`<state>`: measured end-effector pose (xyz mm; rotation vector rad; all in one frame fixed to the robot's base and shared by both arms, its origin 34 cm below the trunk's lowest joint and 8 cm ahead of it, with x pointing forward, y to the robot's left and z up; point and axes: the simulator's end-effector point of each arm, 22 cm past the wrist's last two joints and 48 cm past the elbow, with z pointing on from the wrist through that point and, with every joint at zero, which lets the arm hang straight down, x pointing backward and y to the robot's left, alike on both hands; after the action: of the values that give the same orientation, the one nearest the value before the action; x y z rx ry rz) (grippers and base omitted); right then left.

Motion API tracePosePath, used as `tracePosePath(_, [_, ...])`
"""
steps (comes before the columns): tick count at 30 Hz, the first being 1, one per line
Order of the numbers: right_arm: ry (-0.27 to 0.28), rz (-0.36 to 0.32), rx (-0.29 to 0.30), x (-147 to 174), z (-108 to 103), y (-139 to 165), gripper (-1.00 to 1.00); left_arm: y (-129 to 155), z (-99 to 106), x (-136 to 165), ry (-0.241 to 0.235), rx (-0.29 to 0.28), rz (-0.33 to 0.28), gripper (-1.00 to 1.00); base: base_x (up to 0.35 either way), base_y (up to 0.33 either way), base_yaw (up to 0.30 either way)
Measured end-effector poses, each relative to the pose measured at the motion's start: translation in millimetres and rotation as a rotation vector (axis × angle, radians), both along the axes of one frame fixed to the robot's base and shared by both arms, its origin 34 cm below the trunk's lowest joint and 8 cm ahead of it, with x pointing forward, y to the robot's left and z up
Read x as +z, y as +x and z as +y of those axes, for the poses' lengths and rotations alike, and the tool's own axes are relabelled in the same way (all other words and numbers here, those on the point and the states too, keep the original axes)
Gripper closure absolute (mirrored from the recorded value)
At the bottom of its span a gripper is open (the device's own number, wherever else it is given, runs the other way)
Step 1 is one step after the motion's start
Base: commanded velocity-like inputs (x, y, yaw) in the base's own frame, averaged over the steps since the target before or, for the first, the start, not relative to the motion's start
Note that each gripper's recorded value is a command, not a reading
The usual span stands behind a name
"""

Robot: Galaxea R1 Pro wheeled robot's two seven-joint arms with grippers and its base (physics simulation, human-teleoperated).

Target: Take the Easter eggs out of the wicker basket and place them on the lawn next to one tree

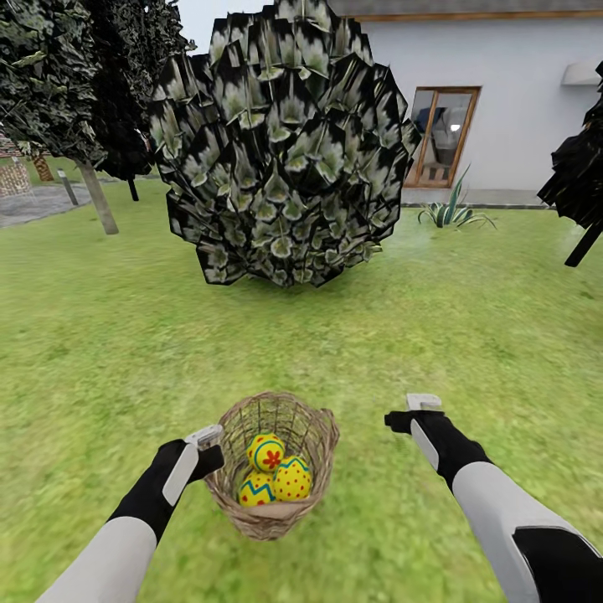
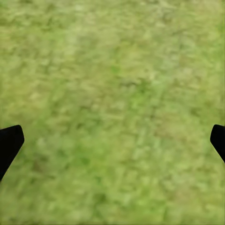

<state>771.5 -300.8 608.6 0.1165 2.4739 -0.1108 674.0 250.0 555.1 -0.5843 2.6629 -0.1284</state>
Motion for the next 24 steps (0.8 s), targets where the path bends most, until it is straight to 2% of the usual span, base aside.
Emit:
tracePosePath(11, [-0.005, 0.009, -0.005, -3.2, -5.9, -3.0, -1.0, 0.7, 0.0, 0.8, -0.003, 0.001, -0.002, 1.0, 0.0, 0.0, 0.003])
tracePosePath(24, [-0.006, 0.011, -0.008, -2.9, -2.9, -2.9, -1.0, 0.8, 1.8, 1.2, -0.003, 0.005, -0.002, 1.0, 0.0, 0.0, 0.272])
